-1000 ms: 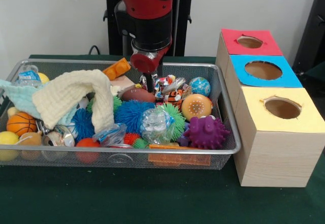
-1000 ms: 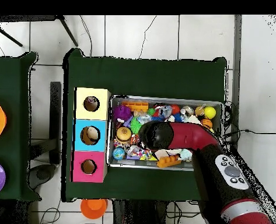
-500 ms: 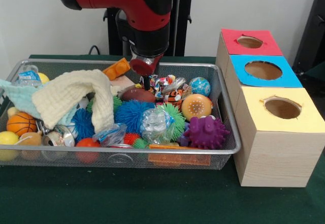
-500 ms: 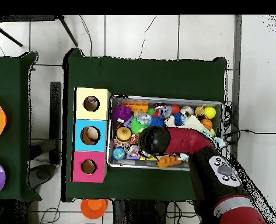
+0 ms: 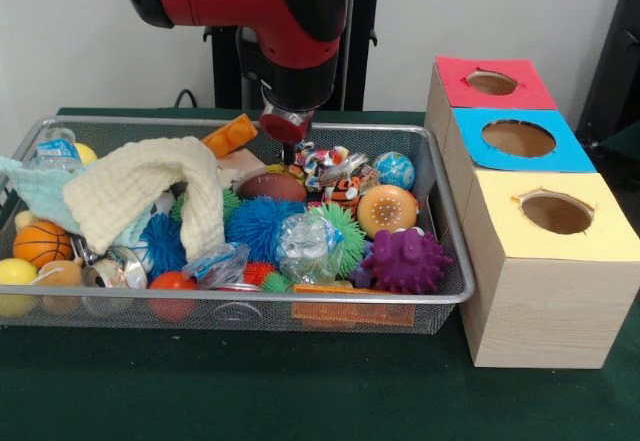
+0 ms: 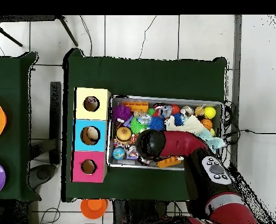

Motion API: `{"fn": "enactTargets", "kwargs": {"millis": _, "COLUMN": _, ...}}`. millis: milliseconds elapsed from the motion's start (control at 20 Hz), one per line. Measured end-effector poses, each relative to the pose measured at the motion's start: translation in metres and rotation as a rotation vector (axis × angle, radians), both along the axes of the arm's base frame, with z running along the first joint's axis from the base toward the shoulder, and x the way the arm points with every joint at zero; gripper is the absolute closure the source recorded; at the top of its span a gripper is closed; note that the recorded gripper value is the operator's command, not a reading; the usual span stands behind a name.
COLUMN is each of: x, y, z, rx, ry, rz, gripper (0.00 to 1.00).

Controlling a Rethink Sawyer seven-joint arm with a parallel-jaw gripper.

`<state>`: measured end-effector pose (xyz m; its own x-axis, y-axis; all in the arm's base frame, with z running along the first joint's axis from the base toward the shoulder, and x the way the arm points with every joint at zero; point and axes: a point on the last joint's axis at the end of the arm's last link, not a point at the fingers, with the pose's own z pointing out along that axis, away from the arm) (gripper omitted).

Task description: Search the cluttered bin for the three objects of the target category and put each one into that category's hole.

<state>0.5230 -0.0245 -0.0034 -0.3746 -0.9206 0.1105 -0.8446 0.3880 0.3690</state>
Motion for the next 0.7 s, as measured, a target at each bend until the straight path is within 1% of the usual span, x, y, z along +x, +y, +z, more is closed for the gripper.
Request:
{"fn": "enactTargets", "kwargs": {"millis": 250, "x": -0.0073, "y": 0.0000, "z": -0.0039, "rx": -0.013, "ry": 0.021, "rz": 0.005, "gripper": 0.00}}
{"fn": "enactTargets", "kwargs": {"millis": 700, "x": -0.0085, "y": -0.0022, "z": -0.0041, "rx": -0.018, "ry": 0.023, "rz": 0.003, "gripper": 0.00}}
